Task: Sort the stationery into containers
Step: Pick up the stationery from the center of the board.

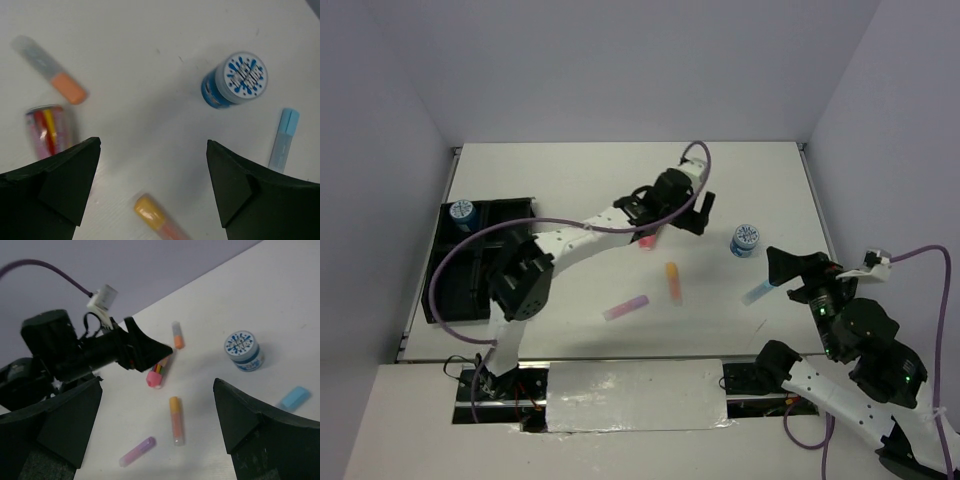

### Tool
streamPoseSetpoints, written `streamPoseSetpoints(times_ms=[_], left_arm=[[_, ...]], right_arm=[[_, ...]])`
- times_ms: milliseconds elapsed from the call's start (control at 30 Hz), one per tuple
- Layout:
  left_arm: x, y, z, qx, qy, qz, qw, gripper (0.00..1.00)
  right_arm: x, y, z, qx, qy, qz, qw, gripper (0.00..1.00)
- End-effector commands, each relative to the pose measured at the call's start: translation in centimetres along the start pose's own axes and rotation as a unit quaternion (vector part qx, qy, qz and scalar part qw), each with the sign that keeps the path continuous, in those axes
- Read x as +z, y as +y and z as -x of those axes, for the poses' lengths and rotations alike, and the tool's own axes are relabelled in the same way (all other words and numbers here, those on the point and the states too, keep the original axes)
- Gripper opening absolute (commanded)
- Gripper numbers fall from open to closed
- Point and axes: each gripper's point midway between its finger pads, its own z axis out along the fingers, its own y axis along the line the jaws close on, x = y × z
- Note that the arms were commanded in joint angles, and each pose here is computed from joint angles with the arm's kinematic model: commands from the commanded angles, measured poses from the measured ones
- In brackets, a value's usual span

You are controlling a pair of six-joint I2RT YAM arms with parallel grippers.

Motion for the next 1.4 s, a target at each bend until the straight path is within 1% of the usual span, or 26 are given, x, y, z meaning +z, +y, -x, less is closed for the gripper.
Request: streamPoseSetpoints(times_ms=[0, 33, 67, 133, 233, 333, 433, 567, 600, 700, 867, 1033, 1167, 1233, 1267, 1367], left_arm=[[0.9, -5.9, 3.9, 0.037, -0.068, -0.105, 0.991, 0.99], [1.5, -6.7, 4.2, 0.033, -0.081, -0.114, 0.990, 0.99], [2.7, -7.8, 3.3, 0.033, -0.076, -0.132, 0.988, 0.99], [3.5, -9.6, 3.0, 0.030, -0.076, -0.162, 0.983, 0.99], [5.0, -12.9, 2.2, 0.047, -0.080, -0.193, 0.977, 0.99], [6.5, -13.7, 1.7, 0.055, -0.081, -0.197, 0.976, 0.99], [8.4, -14.2, 0.7, 0.063, -0.073, -0.200, 0.975, 0.99], [10.8, -14.1, -0.4, 0.066, -0.061, -0.192, 0.977, 0.99], [11.4, -14.4, -0.3, 0.065, -0.067, -0.196, 0.976, 0.99], [12.4, -13.9, -2.3, 0.061, -0.040, -0.186, 0.980, 0.99], [13.2, -12.7, -3.9, 0.055, -0.027, -0.159, 0.985, 0.99], [13.4, -12.7, -5.0, 0.060, -0.015, -0.162, 0.985, 0.99], [13.0, -12.8, -5.6, 0.094, -0.025, -0.133, 0.986, 0.99], [13.2, -13.1, -5.9, 0.094, -0.020, -0.137, 0.986, 0.99], [13.3, -13.3, -5.2, 0.089, -0.026, -0.138, 0.986, 0.99], [13.9, -12.9, -6.4, 0.088, -0.016, -0.133, 0.987, 0.99]], right_arm=[[-1.0, -2.5, 1.8, -0.005, -0.015, -0.067, 0.998, 1.00], [-1.1, -2.5, 2.4, -0.009, -0.022, -0.067, 0.997, 1.00], [-1.3, -2.3, 3.1, -0.005, -0.028, -0.062, 0.998, 1.00], [-1.4, -2.1, 3.6, -0.013, -0.030, -0.060, 0.998, 1.00], [-1.2, -1.6, 3.1, -0.040, -0.013, -0.053, 0.998, 1.00], [-1.0, -1.2, 2.3, -0.056, 0.001, -0.041, 0.998, 1.00], [-1.1, -0.6, 1.8, -0.063, 0.009, -0.016, 0.998, 1.00], [-1.2, 1.3, 1.2, -0.067, 0.018, 0.047, 0.996, 1.00], [-1.2, 1.3, 1.0, -0.071, 0.021, 0.048, 0.996, 1.00], [-1.1, 1.5, 0.6, -0.080, 0.033, 0.050, 0.995, 1.00], [-1.6, 1.7, 1.2, -0.070, 0.020, 0.068, 0.995, 1.00], [-2.1, 1.7, 1.4, -0.060, 0.011, 0.085, 0.995, 1.00], [-1.9, 1.8, 1.2, -0.067, 0.012, 0.087, 0.994, 1.00], [-1.9, 2.0, 1.0, -0.069, 0.016, 0.092, 0.993, 1.00], [-1.9, 2.1, 1.0, -0.070, 0.016, 0.091, 0.993, 1.00], [-2.0, 2.0, 0.9, -0.068, 0.016, 0.096, 0.993, 1.00]])
